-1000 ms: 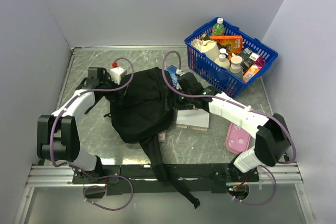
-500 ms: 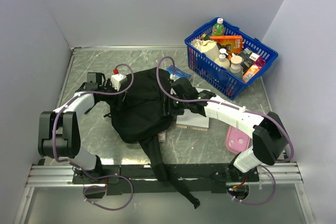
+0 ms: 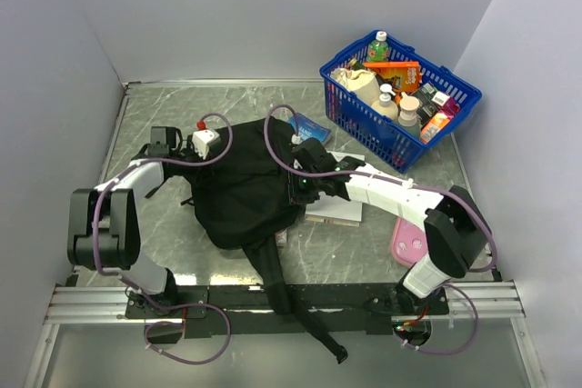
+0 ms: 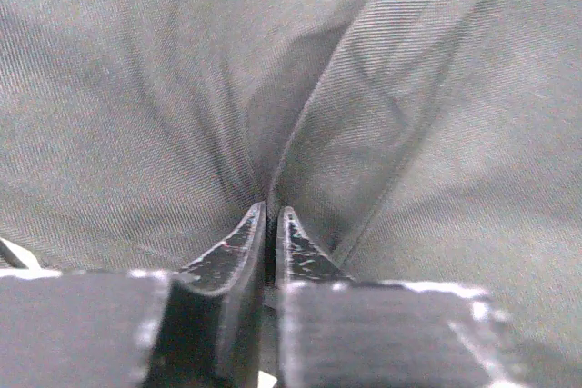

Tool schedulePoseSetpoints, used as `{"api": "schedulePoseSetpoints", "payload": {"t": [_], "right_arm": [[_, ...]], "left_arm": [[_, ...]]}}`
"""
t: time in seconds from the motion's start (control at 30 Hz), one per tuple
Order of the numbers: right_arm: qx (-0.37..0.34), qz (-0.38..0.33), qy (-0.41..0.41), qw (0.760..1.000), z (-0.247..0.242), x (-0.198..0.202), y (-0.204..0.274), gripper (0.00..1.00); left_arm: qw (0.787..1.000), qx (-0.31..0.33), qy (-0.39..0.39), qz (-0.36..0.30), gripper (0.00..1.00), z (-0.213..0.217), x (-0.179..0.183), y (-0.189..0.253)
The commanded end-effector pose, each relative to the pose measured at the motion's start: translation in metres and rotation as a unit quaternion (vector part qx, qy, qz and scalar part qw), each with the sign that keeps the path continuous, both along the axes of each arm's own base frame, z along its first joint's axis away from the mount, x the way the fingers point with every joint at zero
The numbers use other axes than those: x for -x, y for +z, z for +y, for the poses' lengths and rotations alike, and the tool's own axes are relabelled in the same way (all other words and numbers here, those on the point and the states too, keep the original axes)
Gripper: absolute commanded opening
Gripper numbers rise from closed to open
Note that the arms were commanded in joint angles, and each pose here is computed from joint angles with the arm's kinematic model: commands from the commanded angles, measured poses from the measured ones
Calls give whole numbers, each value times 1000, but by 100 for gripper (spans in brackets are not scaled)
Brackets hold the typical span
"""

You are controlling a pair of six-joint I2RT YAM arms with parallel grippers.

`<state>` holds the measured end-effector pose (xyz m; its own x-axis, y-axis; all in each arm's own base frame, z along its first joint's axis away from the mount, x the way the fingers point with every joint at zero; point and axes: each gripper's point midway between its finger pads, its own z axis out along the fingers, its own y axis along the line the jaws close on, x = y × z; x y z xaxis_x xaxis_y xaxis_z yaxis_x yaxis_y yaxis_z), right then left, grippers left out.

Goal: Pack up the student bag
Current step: Adjust the student bag at the center of the board.

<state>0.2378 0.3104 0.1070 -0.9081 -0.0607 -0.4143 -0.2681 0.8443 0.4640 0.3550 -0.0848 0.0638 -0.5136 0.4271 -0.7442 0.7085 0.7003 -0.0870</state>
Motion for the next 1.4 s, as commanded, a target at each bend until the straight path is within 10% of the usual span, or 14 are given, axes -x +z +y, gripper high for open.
{"api": "schedulePoseSetpoints", "payload": {"t": [0.0, 0.43, 0.67, 0.93, 1.23, 1.37], "right_arm": [[42, -43, -2, 998, -7, -25, 13, 27], [71, -124, -11, 990, -20, -84, 74, 2], [88, -99, -12, 991, -30, -73, 44, 4], [98, -74, -21, 992, -51, -46, 11, 6], [87, -134, -14, 987, -54, -54, 41, 55], [86, -162, -19, 983, -59, -59, 63, 74]], "left_arm": [[999, 24, -34, -18, 3, -13, 31, 31], [985, 66, -145, 69, 4, -32, 126, 53], [991, 44, -120, 29, 62, -26, 109, 67], [997, 53, -55, -20, 78, -25, 9, 92], [983, 134, -108, 63, 69, -74, -29, 66], [983, 77, -166, -27, 70, -85, -24, 59]]}}
